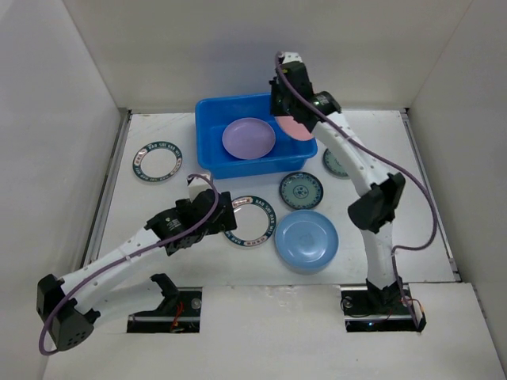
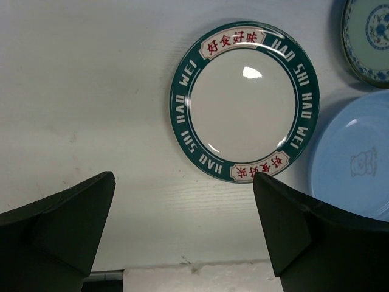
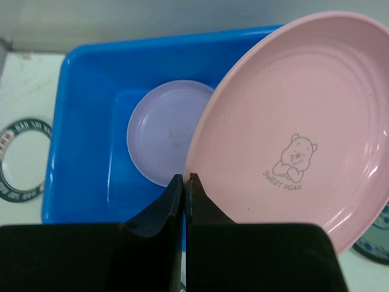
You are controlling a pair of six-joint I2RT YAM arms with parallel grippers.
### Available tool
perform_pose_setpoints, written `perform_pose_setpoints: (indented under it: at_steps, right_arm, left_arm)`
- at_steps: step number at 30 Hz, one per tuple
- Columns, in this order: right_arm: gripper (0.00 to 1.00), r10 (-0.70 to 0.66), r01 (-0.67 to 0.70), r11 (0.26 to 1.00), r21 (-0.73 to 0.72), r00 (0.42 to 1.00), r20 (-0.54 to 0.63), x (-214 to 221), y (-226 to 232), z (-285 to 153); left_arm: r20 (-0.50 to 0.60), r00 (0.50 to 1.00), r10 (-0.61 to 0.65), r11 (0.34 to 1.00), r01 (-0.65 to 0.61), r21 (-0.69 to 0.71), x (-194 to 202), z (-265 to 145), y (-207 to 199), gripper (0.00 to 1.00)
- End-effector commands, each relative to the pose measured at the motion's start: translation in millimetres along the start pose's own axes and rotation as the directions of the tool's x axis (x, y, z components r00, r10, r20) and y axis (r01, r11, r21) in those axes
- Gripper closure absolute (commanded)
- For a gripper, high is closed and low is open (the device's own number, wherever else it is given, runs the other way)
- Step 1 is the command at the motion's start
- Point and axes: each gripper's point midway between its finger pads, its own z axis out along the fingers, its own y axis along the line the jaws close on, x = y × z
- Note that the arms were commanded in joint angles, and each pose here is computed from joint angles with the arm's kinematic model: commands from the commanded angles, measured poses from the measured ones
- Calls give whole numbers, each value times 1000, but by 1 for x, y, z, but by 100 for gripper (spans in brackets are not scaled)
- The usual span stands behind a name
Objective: Place the plates into the plastic bin on the countertop
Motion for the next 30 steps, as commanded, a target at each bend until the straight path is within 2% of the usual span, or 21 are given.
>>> perform_pose_setpoints:
  at_steps: [1,8,11,20,24,27,29,30]
  right_arm:
    - [100,-82,87,981,-171,996,31,1,45,22]
    - [100,-117,147,923,-355,988,104,23,100,53]
    - [99,-110,137,903,-407,990,89,40,116,67]
    - [97,-131,129,906,-404,991,22,103,125,122]
    - [94,-116,116,914,-389,993,24,114,125,139]
    - [86,-102,113,920,-375,994,48,112,124,145]
    - [71,-92,109,923,-369,994,64,106,124,144]
    - [60,-82,103,922,-372,994,73,100,125,141]
  left_arm:
    - [26,998,-63,997,62,50,1,-5,-10,0]
    - [22,996,-82,993,80,87,13,-14,-9,0]
    - [16,995,-98,991,97,94,17,-16,-7,0]
    - [18,996,-85,993,83,80,25,-25,0,0]
    - [19,998,-62,995,60,85,29,-28,-2,0]
    - [21,999,-45,995,43,89,31,-31,-3,0]
    - [21,999,-28,995,26,92,33,-32,-5,0]
    - [21,1000,-17,995,15,95,34,-33,-6,0]
